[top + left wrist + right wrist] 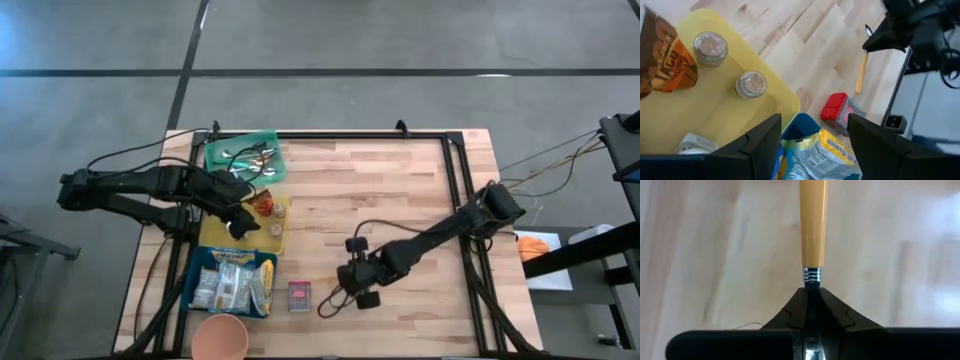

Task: Pick & Place Food Item
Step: Put the yellow spoon into the green bin

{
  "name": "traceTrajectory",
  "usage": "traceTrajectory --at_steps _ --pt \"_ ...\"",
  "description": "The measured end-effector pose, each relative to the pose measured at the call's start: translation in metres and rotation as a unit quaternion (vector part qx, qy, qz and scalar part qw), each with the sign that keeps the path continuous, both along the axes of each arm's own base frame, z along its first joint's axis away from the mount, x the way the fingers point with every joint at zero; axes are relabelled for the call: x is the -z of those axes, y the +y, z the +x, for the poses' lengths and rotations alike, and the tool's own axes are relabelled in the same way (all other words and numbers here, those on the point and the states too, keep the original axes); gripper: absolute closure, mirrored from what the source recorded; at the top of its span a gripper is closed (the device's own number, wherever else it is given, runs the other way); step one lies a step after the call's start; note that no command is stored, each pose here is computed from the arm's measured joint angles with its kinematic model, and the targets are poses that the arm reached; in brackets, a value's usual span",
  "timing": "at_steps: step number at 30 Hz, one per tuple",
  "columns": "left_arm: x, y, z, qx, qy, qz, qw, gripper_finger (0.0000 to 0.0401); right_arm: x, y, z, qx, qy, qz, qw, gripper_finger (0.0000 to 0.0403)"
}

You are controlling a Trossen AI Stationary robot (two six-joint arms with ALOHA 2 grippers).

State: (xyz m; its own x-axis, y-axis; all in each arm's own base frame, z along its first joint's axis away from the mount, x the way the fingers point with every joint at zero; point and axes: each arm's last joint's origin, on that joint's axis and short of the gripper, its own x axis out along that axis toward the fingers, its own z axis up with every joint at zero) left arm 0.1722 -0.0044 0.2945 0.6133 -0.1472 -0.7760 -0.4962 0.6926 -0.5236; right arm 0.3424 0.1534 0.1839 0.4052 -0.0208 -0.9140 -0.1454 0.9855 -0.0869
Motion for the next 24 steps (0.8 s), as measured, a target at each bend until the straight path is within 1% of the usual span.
traceTrajectory --at_steps 5,11,13,17,20,24 --pt "-0.002 0.001 0.003 -0.051 -0.014 -0.024 0.998 0.0167 -0.026 -0.02 0.0 0.036 -0.046 -0.009 0.998 0.0382" --pt "-0.006 0.003 0.012 -0.12 -0.067 -0.037 0.99 0.0167 -0.044 -0.045 0.006 0.101 -0.085 -0.016 0.991 0.0382" --pt "-0.006 0.004 0.015 -0.129 -0.088 -0.035 0.987 0.0167 -0.052 -0.054 0.01 0.124 -0.1 -0.014 0.987 0.0383" --pt "-0.001 0.007 0.019 -0.151 -0.106 -0.043 0.982 0.0167 -0.063 -0.07 0.018 0.177 -0.13 -0.012 0.976 0.0383" --pt "0.003 0.01 0.022 -0.165 -0.114 -0.046 0.979 0.0167 -0.074 -0.081 0.024 0.197 -0.154 -0.003 0.968 0.0383" --pt "0.004 0.013 0.03 -0.17 -0.126 -0.047 0.976 0.0167 -0.081 -0.094 0.029 0.225 -0.167 -0.004 0.96 0.0383"
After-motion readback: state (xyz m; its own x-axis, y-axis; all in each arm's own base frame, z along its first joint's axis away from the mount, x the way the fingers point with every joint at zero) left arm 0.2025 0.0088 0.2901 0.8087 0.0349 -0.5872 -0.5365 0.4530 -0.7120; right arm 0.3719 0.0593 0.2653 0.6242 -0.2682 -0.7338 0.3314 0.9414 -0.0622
